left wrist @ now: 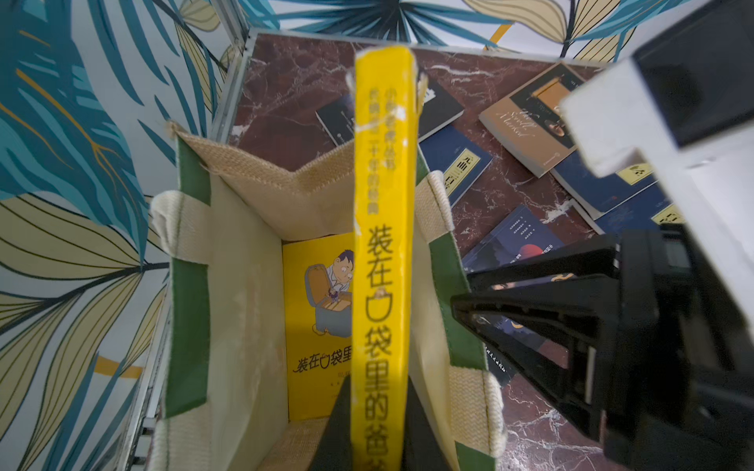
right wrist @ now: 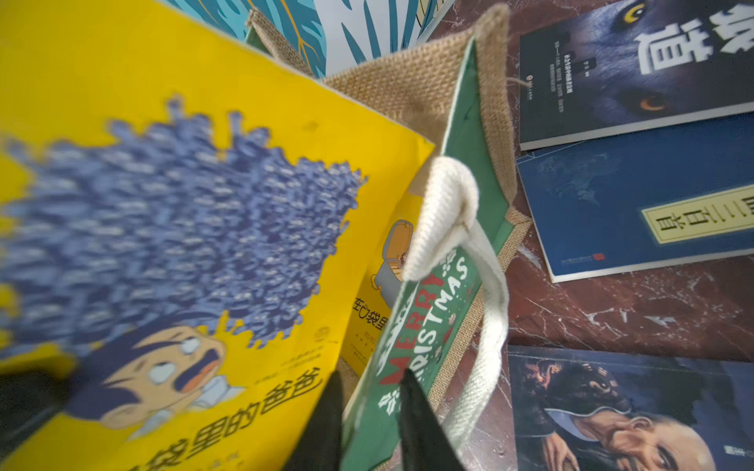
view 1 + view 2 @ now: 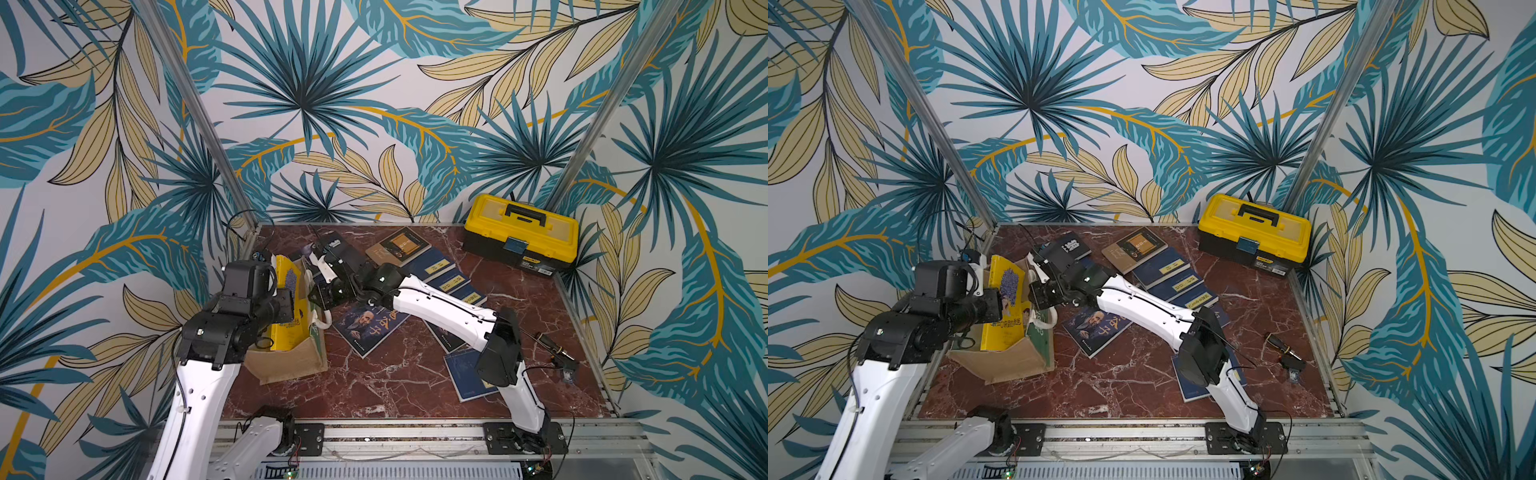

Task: Put the books into the canvas bag
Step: Place the book in the canvas bag.

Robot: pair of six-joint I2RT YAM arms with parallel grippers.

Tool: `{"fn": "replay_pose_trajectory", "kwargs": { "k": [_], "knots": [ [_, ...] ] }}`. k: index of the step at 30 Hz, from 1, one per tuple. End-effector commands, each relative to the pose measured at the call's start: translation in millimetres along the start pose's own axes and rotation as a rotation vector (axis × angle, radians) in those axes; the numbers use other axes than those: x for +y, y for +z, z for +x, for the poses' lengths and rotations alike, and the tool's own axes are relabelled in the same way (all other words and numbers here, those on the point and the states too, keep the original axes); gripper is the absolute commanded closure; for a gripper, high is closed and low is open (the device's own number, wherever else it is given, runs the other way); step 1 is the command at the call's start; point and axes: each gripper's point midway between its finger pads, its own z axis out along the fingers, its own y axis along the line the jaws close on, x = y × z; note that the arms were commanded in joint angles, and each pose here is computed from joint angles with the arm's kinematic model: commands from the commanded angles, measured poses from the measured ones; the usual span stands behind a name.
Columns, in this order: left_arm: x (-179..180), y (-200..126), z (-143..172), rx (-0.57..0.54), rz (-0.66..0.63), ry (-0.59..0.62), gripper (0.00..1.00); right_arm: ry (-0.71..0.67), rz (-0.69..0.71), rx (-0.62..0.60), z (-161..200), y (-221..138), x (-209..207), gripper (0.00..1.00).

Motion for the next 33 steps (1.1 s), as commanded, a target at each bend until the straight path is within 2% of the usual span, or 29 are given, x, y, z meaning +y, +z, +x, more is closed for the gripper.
{"fn": "replay_pose_trajectory", "kwargs": {
  "k": [1,5,7,11,13,18,21,25,28,30,32,33],
  "knots": [
    [-3,5,2,0.035,0.017,-0.026,1.0,0.0,0.001,0.015,8,4,-2,0.85],
    [-12,24,5,0.08,0.079,-0.036,1.0,0.001,-0.01,-0.01,5,-1,-1,0.94],
    [-19,34,3,0.068,0.173,-0.077,1.0,0.001,-0.012,-0.027,3,-4,-1,0.99],
    [-23,52,-5,0.004,0.329,-0.17,1.0,0.0,-0.007,-0.052,0,-10,-2,1.0],
    [-21,65,-4,0.012,0.379,-0.212,1.0,0.003,-0.004,-0.059,1,-11,-3,1.0],
    [-7,102,21,0.139,0.41,-0.298,1.0,0.003,-0.003,-0.065,2,-13,-4,1.0],
    [9,121,41,0.203,0.357,-0.35,1.0,-0.002,-0.01,-0.073,-1,-14,-2,1.0],
    [22,134,44,0.218,0.316,-0.357,1.0,-0.011,-0.013,-0.077,-2,-15,-1,1.0],
    [31,134,42,0.225,0.262,-0.335,0.87,-0.016,-0.015,-0.076,-2,-15,0,1.0],
    [36,130,38,0.217,0.226,-0.319,0.67,-0.015,-0.014,-0.071,0,-13,-1,1.0],
    [40,122,30,0.195,0.198,-0.298,0.55,-0.014,-0.015,-0.074,-1,-14,-1,1.0],
    [42,116,24,0.175,0.182,-0.283,0.52,-0.014,-0.019,-0.075,-2,-14,0,1.0]
  ]
}}
